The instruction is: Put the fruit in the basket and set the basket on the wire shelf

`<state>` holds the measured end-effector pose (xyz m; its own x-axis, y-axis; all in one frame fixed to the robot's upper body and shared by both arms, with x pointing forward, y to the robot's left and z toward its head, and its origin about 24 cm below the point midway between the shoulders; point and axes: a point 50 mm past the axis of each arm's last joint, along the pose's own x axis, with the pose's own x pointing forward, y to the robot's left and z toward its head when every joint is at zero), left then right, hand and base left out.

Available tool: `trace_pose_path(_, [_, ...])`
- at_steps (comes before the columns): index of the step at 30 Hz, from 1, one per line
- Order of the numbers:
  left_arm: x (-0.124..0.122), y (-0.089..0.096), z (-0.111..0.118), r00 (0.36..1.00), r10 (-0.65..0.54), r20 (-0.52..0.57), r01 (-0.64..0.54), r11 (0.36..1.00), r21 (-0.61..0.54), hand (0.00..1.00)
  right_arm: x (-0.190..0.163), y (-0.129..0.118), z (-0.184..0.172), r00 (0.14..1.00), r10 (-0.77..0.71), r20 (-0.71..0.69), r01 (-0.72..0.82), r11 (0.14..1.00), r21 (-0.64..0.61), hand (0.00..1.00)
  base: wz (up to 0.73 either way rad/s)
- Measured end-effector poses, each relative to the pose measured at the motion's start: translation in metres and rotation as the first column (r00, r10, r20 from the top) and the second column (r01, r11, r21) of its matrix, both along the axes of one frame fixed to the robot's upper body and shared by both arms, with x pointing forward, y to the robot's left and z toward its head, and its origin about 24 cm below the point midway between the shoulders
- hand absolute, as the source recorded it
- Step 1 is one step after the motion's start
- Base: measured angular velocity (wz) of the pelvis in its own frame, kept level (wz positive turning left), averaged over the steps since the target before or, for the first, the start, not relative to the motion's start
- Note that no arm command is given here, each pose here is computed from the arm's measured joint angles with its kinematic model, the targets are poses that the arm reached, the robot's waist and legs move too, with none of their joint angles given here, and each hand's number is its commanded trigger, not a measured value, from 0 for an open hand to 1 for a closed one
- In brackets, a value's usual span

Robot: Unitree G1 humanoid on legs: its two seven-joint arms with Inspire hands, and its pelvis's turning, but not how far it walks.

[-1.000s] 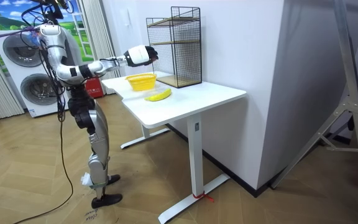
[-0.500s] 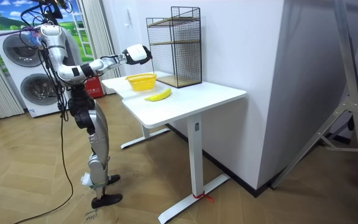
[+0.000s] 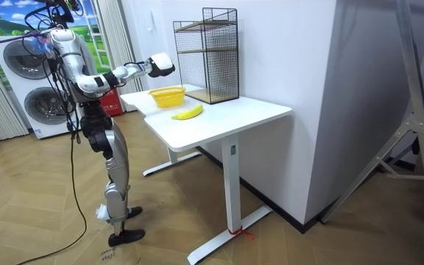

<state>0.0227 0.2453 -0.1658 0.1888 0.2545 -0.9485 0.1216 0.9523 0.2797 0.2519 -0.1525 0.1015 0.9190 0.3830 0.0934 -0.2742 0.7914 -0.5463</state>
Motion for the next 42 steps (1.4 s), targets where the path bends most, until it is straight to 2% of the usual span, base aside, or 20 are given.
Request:
trace_pose_path(4, [0.004,0.000,0.000,1.000,-0.013,0.007,0.013,1.000,0.000,0.00,-0.001,0.004,-0.002,0.999,0.029,-0.015,-0.029,1.000,-0.004,1.00,0.02])
trace_pose_path(6, [0.005,0.000,0.000,1.000,-0.017,0.010,0.017,1.000,-0.001,0.00,-0.001,0.005,-0.004,0.999,0.036,-0.027,-0.036,0.999,-0.005,0.56,0.07])
trace_pose_path(7, [0.005,0.000,0.000,1.000,-0.018,0.010,0.018,1.000,-0.001,0.00,-0.001,0.006,-0.005,0.999,0.037,-0.030,-0.037,0.999,-0.005,0.50,0.10])
trace_pose_path(8, [0.005,0.000,0.000,1.000,-0.019,0.008,0.019,1.000,-0.002,0.00,0.000,0.007,-0.007,0.998,0.040,-0.039,-0.040,0.999,-0.003,0.10,0.07])
trace_pose_path(9, [0.003,0.000,0.000,1.000,-0.018,0.003,0.018,1.000,-0.002,0.00,0.000,0.008,-0.010,0.997,0.044,-0.057,-0.044,0.999,0.000,0.00,0.05])
trace_pose_path(16, [0.002,-0.002,0.000,1.000,-0.014,-0.007,0.014,1.000,-0.004,0.00,0.002,0.010,-0.035,0.983,0.040,-0.177,-0.041,0.999,0.000,0.00,0.00])
trace_pose_path(42, [0.010,-0.005,0.001,0.999,-0.019,0.029,0.019,1.000,-0.007,0.00,0.003,0.012,-0.053,0.967,0.030,-0.252,-0.020,0.999,0.044,0.00,0.00])
